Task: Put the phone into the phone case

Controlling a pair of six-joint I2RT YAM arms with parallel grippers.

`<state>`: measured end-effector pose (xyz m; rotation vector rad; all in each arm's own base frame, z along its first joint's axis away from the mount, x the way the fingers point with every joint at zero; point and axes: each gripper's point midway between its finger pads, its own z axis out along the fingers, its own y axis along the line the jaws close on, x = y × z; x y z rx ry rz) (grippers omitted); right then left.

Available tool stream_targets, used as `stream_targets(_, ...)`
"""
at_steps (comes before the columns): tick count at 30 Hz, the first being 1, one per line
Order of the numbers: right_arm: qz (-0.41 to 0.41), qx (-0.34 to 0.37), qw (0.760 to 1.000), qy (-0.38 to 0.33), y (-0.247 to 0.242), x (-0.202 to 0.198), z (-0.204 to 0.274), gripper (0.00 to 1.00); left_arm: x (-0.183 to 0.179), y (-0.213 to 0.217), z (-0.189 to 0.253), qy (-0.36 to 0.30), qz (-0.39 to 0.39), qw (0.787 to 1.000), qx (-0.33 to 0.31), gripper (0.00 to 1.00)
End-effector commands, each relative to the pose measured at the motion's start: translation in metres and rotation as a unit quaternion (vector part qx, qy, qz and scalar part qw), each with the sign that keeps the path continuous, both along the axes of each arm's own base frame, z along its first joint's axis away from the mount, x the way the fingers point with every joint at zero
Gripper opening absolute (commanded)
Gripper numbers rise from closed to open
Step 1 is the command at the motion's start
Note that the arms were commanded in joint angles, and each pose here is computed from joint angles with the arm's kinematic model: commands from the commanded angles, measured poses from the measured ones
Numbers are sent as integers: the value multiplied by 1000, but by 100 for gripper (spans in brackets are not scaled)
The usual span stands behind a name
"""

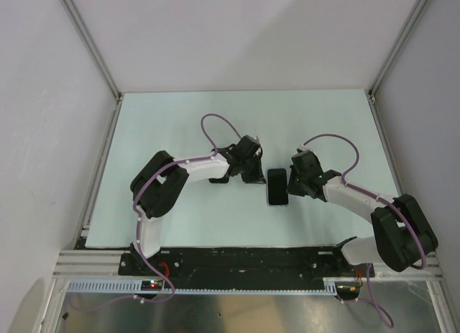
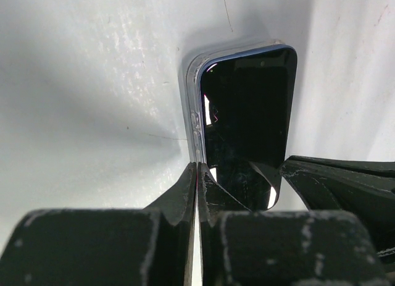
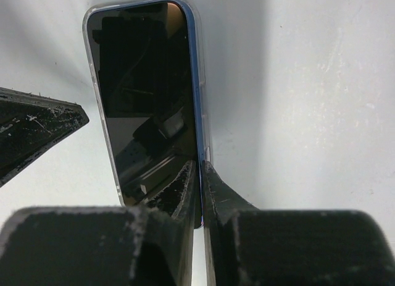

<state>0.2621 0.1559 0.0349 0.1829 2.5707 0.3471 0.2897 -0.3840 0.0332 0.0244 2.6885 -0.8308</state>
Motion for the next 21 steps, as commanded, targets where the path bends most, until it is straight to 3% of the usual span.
stream_targets(1, -4, 4, 1000, 9, -2, -11, -4, 9, -3, -5, 4, -4, 0, 1000, -8, 5)
stream_targets(6, 4, 7, 1000, 19, 3, -19, -11, 0, -5, -5, 0, 1, 2, 1000, -5, 3)
stream_targets(21, 23, -4, 998, 66, 17, -43, -47, 0, -9, -7, -7, 9, 3, 1000, -1, 1)
